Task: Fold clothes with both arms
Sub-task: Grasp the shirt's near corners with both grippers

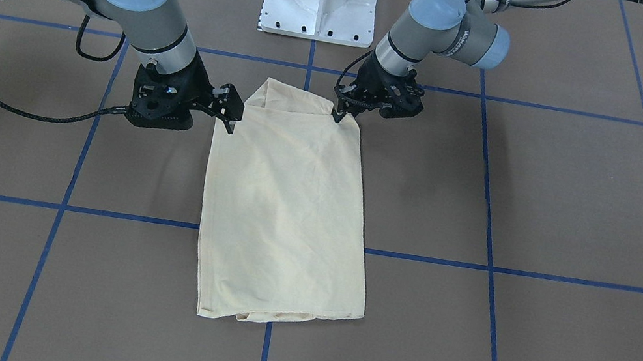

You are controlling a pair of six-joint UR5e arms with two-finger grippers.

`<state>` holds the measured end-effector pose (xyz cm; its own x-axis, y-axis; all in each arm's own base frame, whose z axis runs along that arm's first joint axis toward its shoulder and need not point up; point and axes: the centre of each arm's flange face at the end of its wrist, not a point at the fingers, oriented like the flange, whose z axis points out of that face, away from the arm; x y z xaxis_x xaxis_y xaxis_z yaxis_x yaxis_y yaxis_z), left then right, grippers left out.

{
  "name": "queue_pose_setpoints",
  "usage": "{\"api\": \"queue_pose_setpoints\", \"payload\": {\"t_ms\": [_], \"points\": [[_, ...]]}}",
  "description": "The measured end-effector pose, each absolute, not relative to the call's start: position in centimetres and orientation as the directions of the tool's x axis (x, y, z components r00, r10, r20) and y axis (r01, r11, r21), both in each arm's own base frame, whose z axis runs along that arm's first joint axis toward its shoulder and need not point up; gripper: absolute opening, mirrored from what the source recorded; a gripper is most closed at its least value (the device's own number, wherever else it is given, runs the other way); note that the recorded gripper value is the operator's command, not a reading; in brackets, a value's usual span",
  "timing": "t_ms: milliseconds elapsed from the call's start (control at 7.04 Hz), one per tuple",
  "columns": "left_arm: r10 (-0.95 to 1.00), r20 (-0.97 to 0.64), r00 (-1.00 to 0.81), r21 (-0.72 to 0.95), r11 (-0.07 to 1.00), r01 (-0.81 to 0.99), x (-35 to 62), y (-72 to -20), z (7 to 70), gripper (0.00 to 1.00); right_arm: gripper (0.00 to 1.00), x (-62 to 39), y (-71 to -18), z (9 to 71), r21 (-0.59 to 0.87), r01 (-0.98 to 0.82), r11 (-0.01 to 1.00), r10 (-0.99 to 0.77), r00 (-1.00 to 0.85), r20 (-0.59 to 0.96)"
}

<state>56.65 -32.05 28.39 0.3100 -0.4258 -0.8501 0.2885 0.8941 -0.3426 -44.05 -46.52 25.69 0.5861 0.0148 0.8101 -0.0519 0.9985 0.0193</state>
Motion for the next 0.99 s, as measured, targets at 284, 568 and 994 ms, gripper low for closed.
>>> {"api": "queue_pose_setpoints", "payload": {"t_ms": [284,568,994], "points": [[-0.424,-0.852,0.307,-0.343,0.895,0.283,56.5,-32.0,28.0,0.00,1.00,-44.3,-45.5,25.6,-0.010,-0.063,0.998,0.045,0.580,0.814],[-0.423,-0.854,0.304,-0.343,0.896,0.284,56.2,-32.1,27.8,0.00,1.00,-46.2,-42.2,24.5,-0.140,-0.137,0.981,0.193,0.555,0.809],[-0.424,-0.853,0.303,-0.343,0.895,0.286,56.1,-32.3,27.7,0.00,1.00,-52.1,-35.6,25.3,-0.274,-0.261,0.926,0.378,0.579,0.722]]}}
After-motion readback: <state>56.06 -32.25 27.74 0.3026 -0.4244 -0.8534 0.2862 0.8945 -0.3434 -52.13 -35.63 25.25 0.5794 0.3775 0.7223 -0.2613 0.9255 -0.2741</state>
